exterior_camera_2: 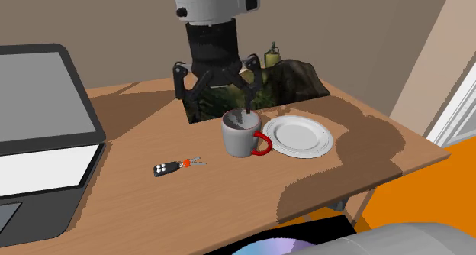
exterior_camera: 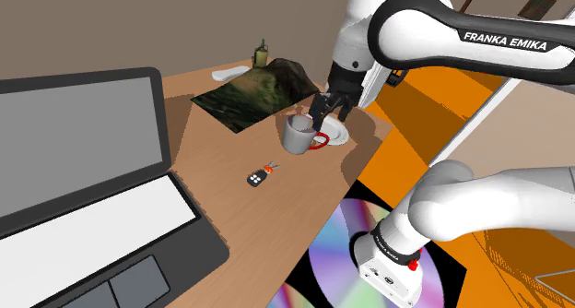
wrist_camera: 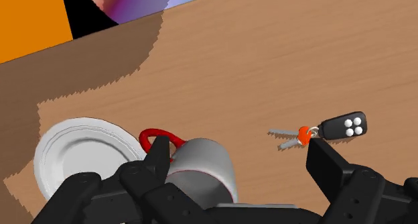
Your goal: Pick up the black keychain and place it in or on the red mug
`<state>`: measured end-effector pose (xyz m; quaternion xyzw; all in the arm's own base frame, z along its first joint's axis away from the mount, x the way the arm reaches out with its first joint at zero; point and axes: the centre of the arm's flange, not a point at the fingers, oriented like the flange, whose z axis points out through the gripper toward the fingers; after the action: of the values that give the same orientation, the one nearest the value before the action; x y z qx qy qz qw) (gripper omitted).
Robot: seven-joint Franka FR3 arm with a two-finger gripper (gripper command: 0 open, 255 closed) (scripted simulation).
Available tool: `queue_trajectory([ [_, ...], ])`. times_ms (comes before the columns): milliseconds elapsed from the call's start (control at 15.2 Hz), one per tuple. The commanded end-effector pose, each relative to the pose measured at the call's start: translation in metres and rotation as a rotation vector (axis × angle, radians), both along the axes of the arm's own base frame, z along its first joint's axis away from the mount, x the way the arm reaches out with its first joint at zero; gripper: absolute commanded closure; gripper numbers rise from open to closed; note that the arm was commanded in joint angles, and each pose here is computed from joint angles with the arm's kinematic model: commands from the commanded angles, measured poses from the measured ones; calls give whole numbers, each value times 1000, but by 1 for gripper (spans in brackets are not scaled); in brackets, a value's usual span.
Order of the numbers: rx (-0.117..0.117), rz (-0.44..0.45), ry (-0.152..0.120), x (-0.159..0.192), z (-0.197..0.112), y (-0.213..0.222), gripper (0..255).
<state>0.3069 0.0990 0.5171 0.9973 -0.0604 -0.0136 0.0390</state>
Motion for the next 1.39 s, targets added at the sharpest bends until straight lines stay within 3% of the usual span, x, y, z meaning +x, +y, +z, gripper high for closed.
queue_trajectory([
  [0,10,-38,-9,3,-18,16,0],
  [924,76,-277,-65,49,-136,136,0],
  [1320,77,-281,-66,50,-164,138,0],
])
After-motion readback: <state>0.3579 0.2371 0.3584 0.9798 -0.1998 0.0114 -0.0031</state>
